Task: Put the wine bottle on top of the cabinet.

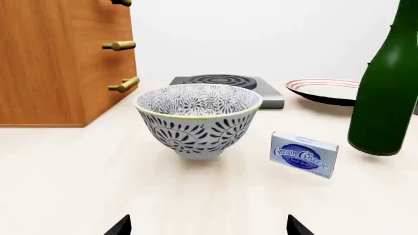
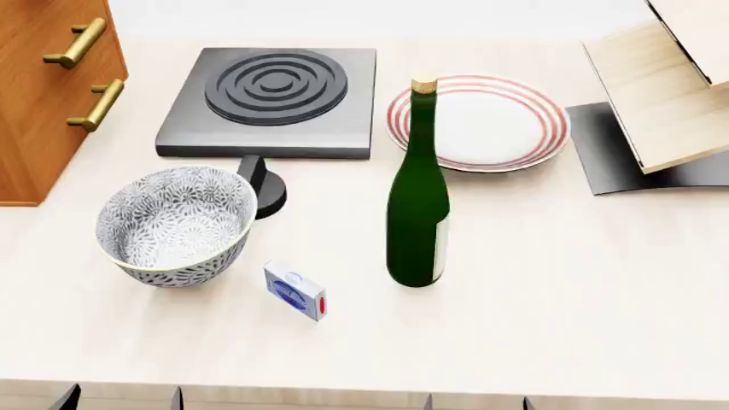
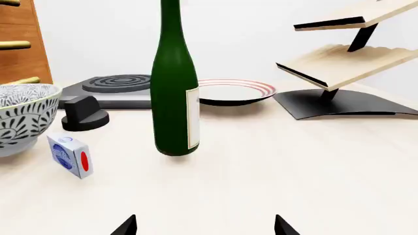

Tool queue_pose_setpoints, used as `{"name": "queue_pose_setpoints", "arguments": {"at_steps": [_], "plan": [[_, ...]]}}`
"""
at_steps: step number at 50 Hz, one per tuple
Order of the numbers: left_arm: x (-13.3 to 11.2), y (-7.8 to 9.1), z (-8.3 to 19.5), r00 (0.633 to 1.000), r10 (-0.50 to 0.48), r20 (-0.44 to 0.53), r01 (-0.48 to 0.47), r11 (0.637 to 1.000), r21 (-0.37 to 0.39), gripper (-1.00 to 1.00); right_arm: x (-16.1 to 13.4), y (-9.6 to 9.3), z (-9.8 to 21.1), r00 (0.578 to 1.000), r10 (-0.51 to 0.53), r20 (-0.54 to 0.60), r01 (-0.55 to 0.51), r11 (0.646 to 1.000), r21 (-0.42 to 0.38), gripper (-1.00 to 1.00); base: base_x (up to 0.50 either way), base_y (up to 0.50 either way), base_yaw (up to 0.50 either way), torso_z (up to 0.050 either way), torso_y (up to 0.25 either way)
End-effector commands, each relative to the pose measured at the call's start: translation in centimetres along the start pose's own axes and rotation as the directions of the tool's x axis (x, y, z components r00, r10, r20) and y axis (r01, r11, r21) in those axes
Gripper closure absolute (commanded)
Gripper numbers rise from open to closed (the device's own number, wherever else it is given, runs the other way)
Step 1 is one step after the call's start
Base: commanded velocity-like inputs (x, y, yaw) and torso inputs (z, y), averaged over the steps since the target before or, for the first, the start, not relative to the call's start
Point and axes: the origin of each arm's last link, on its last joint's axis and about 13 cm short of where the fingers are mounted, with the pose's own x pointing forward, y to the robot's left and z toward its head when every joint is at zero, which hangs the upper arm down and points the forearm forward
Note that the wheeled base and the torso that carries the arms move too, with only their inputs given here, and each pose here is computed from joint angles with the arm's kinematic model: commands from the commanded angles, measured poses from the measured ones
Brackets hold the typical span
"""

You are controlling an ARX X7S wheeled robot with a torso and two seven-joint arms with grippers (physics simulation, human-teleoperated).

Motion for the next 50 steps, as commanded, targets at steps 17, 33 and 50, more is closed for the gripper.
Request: {"name": "queue_pose_setpoints", "arguments": {"at_steps": [17,33,50], "plan": [[0.0,-0.1,-0.2,0.999,-0.009,-0.035,0.009,1.0,-0.007,-1.0,0.0,0.1,0.0,1.0,0.006,-0.005,-0.006,1.0,0.003,-1.0,0.0,0.0,0.0,0.0,0.0],[-0.1,0.0,-0.2,1.0,-0.013,-0.015,0.013,1.0,-0.011,-1.0,-0.1,0.0,0.1,1.0,-0.007,-0.004,0.007,1.0,0.003,-1.0,0.0,0.0,0.0,0.0,0.0],[-0.9,-0.5,2.6,0.996,-0.042,0.082,0.043,0.999,-0.006,-1.0,-0.7,-0.1,1.6,0.998,-0.027,0.049,0.028,1.0,-0.008,-1.0,0.0,0.0,0.0,0.0,0.0]]}}
